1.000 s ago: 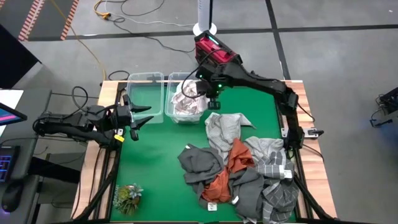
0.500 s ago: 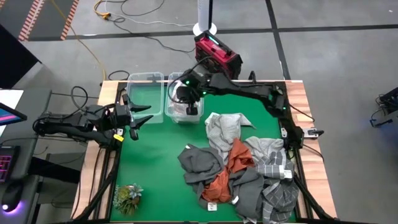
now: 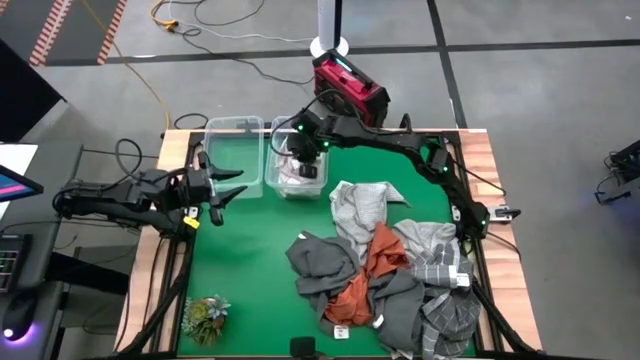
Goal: Sort towels by color in basket
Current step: Put the white towel into the right transparent bin
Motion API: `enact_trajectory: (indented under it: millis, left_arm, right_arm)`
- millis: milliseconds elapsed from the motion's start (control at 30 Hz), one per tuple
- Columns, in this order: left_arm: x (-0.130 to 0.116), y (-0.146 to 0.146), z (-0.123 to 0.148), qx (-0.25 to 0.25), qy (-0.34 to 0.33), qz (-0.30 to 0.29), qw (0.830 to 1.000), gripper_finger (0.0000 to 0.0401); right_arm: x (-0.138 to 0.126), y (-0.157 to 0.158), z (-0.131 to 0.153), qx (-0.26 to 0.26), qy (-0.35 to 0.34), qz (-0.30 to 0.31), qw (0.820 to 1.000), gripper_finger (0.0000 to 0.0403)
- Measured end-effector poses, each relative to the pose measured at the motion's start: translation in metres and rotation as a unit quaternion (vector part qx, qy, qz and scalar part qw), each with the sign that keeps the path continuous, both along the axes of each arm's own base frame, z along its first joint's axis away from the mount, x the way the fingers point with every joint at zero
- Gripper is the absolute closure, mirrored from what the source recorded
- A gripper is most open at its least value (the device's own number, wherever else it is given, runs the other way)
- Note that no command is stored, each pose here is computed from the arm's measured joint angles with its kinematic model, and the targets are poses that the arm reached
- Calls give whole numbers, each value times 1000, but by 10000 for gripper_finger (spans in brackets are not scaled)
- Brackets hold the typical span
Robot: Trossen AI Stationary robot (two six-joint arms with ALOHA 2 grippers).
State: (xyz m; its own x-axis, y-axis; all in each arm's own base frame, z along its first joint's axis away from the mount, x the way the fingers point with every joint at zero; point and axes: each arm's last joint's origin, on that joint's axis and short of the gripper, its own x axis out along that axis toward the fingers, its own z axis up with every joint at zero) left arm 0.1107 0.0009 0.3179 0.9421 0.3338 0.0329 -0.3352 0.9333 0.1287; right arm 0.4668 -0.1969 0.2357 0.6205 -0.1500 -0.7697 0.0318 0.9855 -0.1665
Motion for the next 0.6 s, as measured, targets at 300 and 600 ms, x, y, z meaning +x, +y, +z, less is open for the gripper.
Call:
enact_trajectory:
  millis: [300, 600]
  left_arm:
    - [3, 0, 0, -1, -1, 0, 1000, 234]
    - [3, 0, 0, -1, -2, 0, 1000, 234]
  right_arm:
    - [0, 6, -5, 28, 22, -18, 999, 162]
    - [-14, 21, 54, -66, -17, -32, 997, 117]
